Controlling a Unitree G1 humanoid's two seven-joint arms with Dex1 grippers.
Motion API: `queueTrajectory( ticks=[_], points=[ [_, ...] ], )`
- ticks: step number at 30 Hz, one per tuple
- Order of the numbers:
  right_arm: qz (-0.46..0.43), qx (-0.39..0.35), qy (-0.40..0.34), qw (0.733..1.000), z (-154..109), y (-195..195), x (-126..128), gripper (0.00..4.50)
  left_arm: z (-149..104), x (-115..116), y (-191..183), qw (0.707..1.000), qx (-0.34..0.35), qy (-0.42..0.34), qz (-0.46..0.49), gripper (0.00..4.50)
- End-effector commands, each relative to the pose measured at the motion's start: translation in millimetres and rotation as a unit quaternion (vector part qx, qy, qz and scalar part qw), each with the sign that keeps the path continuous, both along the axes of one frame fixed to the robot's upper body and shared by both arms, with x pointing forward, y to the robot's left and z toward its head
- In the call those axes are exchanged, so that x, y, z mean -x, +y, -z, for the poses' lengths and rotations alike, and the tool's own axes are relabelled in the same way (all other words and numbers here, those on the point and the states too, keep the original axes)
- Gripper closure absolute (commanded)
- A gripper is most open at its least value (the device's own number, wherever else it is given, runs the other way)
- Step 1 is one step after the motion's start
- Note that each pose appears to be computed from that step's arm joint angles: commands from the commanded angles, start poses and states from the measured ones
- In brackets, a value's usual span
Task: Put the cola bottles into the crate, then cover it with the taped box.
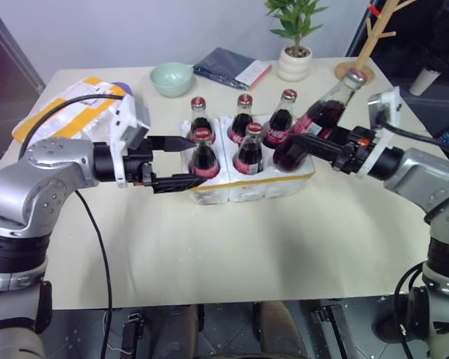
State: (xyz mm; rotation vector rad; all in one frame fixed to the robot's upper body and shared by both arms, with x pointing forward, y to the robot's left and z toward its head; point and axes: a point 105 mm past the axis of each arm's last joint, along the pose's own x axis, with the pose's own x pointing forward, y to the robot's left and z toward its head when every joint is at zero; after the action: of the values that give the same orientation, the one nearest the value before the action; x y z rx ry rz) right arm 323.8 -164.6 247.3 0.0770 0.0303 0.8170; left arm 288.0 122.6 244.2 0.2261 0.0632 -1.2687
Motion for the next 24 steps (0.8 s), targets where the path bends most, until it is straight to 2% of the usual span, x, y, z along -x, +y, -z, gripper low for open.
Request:
queueTrajectory(
  ticks=[1,12,14,16,20,24],
  points=[
    [0.001,0.035,-0.035,0.999,-5.7,7.3,-0.8,1.72,-10.6,2.7,0.7,1.0,0.01,-0.022,0.003,0.0],
    [0.003,0.117,-0.003,0.993,35.0,10.5,-22.0,1.72,-8.3,3.6,2.7,1.0,0.008,-0.024,-0.005,0.0],
    [-0.002,0.121,0.006,0.993,40.2,10.8,-23.5,0.63,-7.4,3.7,3.7,1.0,0.007,-0.024,-0.008,0.0],
    [-0.01,0.125,0.009,0.992,42.2,11.9,-22.5,0.03,-6.0,4.0,4.8,1.0,0.005,-0.025,-0.012,0.0],
    [-0.022,0.132,0.001,0.991,36.4,12.9,-15.0,0.03,-2.3,4.2,6.6,1.0,0.004,-0.023,-0.021,0.0],
    [-0.041,0.118,-0.018,0.992,8.4,3.2,7.6,0.03,-1.7,3.8,20.6,0.997,0.001,-0.032,-0.065,0.0]
  ],
)
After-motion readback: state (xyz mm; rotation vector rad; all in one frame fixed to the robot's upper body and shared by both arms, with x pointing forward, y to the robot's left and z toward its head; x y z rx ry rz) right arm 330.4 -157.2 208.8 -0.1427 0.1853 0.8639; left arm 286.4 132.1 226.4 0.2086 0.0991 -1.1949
